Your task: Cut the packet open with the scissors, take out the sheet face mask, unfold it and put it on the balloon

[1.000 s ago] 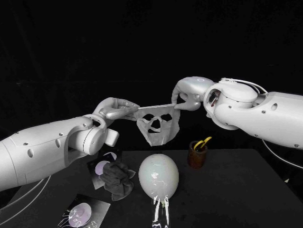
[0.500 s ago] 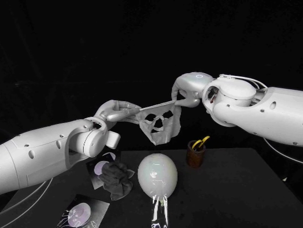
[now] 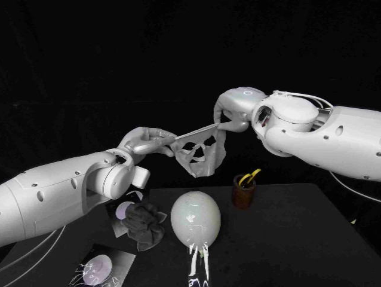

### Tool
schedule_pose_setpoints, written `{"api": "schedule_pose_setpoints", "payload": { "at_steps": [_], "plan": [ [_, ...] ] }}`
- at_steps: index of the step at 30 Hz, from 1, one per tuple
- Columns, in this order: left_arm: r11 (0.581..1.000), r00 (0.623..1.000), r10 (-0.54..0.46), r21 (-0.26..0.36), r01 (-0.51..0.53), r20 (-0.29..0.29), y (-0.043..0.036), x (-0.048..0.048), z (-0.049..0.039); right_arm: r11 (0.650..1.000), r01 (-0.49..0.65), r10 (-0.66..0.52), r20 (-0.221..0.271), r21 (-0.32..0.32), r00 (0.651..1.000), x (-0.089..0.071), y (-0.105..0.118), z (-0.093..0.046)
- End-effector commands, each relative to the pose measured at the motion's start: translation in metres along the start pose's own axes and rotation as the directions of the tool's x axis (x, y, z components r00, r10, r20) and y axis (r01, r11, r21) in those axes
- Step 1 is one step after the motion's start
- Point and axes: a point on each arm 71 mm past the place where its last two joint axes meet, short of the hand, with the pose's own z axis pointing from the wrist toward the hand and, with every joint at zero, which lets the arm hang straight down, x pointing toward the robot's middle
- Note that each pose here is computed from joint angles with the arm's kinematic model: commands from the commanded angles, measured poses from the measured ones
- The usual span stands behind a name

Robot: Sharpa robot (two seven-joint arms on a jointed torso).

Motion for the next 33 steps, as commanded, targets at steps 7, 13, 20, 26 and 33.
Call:
{"api": "schedule_pose_setpoints", "payload": {
  "at_steps": [7,13,20,26,33],
  "plan": [
    [0.998,0.999,-0.028,0.052,0.029,-0.023,-0.0038,0.005,0.0033,1.0,0.015,-0.015,0.043,0.009,0.999,-0.004,-0.001,-0.001],
    [0.996,0.998,-0.046,0.069,0.048,-0.037,-0.0055,0.0092,0.0051,1.0,0.002,-0.003,0.061,0.009,0.998,-0.006,0.0,-0.001],
    [0.994,0.998,-0.048,0.097,0.051,-0.028,-0.0078,0.0111,0.0068,1.0,-0.005,0.004,0.078,0.012,0.997,-0.007,0.0,-0.001],
    [0.985,0.994,-0.107,0.132,0.11,-0.024,-0.0105,0.0122,0.0066,1.0,-0.014,0.013,0.085,0.017,0.996,-0.007,-0.001,-0.002],
    [0.97,0.977,-0.191,0.137,0.202,-0.092,-0.0118,0.0178,0.0057,0.999,-0.032,0.029,0.089,0.029,0.996,-0.007,-0.004,-0.002]
  ]
}}
